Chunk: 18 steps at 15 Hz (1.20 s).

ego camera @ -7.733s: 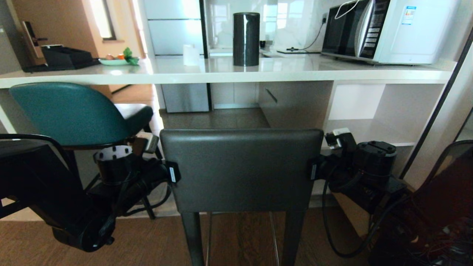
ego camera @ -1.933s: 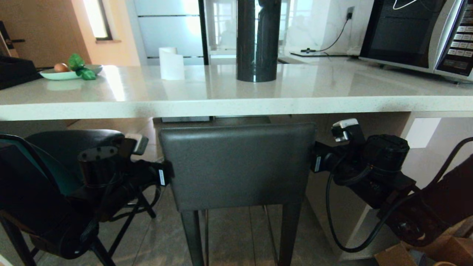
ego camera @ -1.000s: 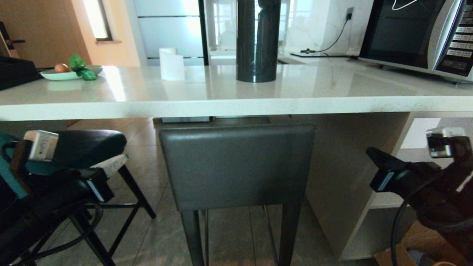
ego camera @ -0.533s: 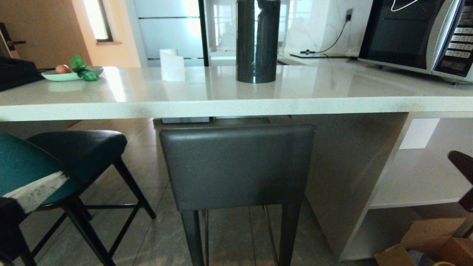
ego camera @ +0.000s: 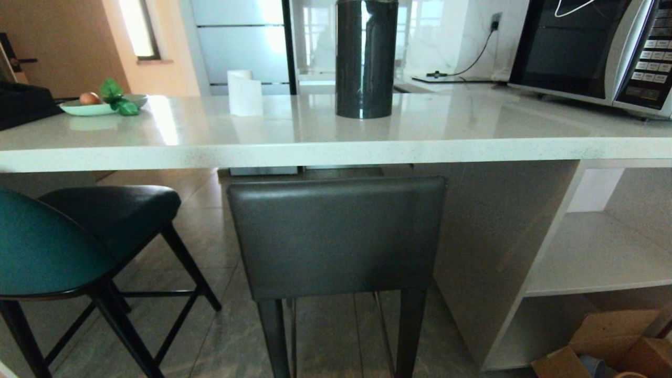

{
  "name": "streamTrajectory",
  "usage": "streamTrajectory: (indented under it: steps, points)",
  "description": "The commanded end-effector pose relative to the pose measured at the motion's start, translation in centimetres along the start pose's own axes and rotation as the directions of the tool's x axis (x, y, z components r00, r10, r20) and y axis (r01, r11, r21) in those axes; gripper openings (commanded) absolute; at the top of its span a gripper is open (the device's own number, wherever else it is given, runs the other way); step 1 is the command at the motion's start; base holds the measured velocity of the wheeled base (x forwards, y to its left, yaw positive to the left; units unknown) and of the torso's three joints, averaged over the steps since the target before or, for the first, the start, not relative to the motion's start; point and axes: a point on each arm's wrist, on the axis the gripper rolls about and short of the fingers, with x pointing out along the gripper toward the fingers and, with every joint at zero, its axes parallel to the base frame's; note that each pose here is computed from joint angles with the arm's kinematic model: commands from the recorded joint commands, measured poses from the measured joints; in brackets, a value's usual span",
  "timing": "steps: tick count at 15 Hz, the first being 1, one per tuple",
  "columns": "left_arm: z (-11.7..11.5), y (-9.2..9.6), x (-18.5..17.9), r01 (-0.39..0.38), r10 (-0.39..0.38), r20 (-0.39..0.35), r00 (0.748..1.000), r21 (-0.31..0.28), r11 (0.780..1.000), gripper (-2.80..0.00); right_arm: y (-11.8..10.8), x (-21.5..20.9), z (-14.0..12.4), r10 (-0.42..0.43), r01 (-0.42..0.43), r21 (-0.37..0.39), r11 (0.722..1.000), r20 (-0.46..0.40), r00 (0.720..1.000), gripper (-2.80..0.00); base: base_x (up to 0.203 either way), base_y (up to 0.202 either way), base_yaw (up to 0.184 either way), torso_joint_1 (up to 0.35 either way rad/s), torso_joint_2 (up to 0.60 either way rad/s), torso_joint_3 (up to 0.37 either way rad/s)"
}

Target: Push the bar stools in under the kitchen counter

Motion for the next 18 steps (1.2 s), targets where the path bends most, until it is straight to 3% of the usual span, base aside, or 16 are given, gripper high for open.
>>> streamTrajectory:
  steps: [1, 3, 5, 7, 9, 10, 13, 15, 16, 17, 18]
  points:
    - [-0.5, -0.5, -3.5, 0.022, -0.022, 0.042, 0.999, 0.009, 1.000, -2.80, -1.1, -3.8, 0.2, -0.034, 0.035, -0.008, 0.999, 0.087, 0.996, -2.80, 0.000, 0.000, 0.000, 0.000, 0.00, 0.000]
    - [-2.0, -1.0, -5.7, 0.104, -0.105, 0.047, 0.993, 0.018, 0.994, -2.80, -1.1, -5.1, -0.5, 0.028, -0.022, -0.055, 0.998, 0.105, 0.994, -2.80, 0.000, 0.000, 0.000, 0.000, 0.00, 0.000]
    - [-4.4, -1.3, -7.2, 0.137, -0.138, 0.028, 0.990, 0.028, 0.990, -2.80, -1.3, -5.7, -0.5, 0.041, -0.033, -0.062, 0.998, 0.133, 0.990, -2.80, 0.000, 0.000, 0.000, 0.000, 0.00, 0.000]
    - [-7.3, -1.2, -7.6, 0.135, -0.133, -0.047, 0.990, 0.046, 0.990, -2.80, -1.6, -6.8, -0.9, 0.059, -0.048, -0.068, 0.997, 0.165, 0.985, -2.80, 0.000, 0.000, 0.000, 0.000, 0.00, 0.000]
    - [-9.2, -0.9, -7.1, 0.078, -0.071, -0.120, 0.990, 0.055, 0.995, -2.80, -1.7, -8.4, -2.8, 0.118, -0.101, -0.110, 0.989, 0.165, 0.979, -2.80, 0.000, 0.000, 0.000, 0.000, 0.00, 0.000]
    - [-10.3, -0.8, -6.9, 0.066, -0.058, -0.156, 0.986, 0.049, 0.997, -2.80, -1.6, -8.7, -4.2, 0.137, -0.119, -0.130, 0.984, 0.144, 0.980, -2.80, 0.000, 0.000, 0.000, 0.000, 0.00, 0.000]
    - [-13.0, -0.6, -6.3, 0.055, -0.045, -0.218, 0.975, 0.038, 0.998, -2.80, -0.5, -7.1, -10.7, 0.183, -0.190, -0.128, 0.973, -0.065, 0.981, -2.80, 0.000, 0.000, 0.000, 0.000, 0.00, 0.000]
    - [-14.3, -0.5, -5.9, 0.059, -0.044, -0.184, 0.982, 0.079, 0.995, -2.80, 0.0, -6.8, -13.3, 0.236, -0.249, -0.091, 0.964, -0.136, 0.962, -2.80, 0.000, 0.000, 0.000, 0.000, 0.00, 0.000]
    - [-14.3, -0.4, -5.7, 0.059, -0.045, -0.134, 0.990, 0.102, 0.993, -2.80, 0.2, -6.9, -13.7, 0.306, -0.319, -0.050, 0.947, -0.173, 0.936, -2.80, 0.000, 0.000, 0.000, 0.000, 0.00, 0.000]
    - [-14.4, -0.4, -5.7, 0.058, -0.045, -0.128, 0.991, 0.100, 0.993, -2.80, 0.2, -7.0, -14.1, 0.330, -0.343, -0.020, 0.939, -0.226, 0.917, -2.80, 0.000, 0.000, 0.000, 0.000, 0.00, 0.000]
    - [-14.4, -0.4, -5.7, 0.052, -0.043, -0.126, 0.991, 0.069, 0.996, -2.80, 0.2, -7.1, -14.1, 0.334, -0.344, -0.002, 0.939, -0.230, 0.914, -2.80, 0.000, 0.000, 0.000, 0.000, 0.00, 0.000]
